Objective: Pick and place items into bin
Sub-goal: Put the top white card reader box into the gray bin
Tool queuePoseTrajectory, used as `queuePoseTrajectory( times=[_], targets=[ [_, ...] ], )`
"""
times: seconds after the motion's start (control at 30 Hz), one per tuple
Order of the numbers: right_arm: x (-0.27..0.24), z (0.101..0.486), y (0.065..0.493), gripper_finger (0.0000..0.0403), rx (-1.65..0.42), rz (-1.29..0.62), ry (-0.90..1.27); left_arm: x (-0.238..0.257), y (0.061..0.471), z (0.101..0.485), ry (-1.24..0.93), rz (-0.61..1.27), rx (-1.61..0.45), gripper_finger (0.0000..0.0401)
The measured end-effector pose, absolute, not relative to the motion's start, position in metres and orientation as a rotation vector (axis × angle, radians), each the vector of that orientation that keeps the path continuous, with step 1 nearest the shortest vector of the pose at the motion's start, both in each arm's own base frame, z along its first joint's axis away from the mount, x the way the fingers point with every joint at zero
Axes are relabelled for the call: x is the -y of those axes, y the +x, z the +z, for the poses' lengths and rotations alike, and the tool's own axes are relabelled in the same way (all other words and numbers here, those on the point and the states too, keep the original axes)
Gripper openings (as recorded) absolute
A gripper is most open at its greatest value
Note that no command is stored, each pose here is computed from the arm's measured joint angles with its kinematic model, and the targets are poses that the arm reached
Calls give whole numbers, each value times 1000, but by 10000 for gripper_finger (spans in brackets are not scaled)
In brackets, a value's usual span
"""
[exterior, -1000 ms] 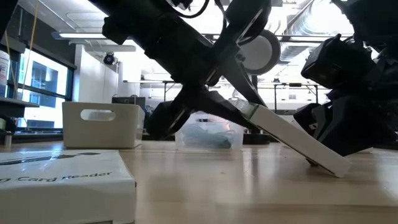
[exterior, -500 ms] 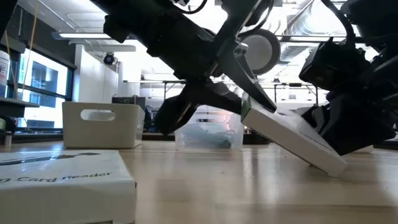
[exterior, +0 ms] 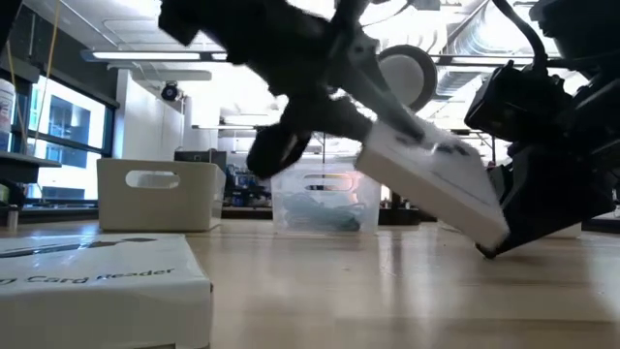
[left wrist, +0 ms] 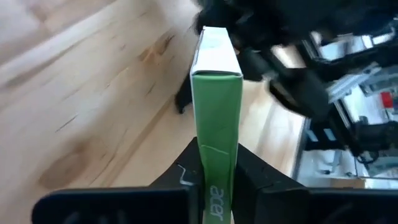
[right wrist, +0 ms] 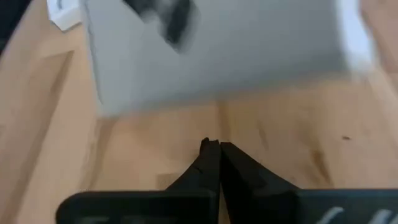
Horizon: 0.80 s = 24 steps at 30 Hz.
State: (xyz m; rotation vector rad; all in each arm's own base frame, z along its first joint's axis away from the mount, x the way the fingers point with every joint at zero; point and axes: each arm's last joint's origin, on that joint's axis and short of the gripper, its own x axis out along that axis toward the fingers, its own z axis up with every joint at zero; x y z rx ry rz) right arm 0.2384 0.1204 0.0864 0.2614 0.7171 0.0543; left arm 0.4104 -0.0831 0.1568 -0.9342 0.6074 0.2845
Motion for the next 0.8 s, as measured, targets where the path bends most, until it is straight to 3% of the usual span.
queuePoseTrajectory(
  times=[0.8],
  targets=[
    [-106, 149, 234, 6, -522, 40, 285, 65, 352, 242, -486, 395, -681, 28]
  ],
)
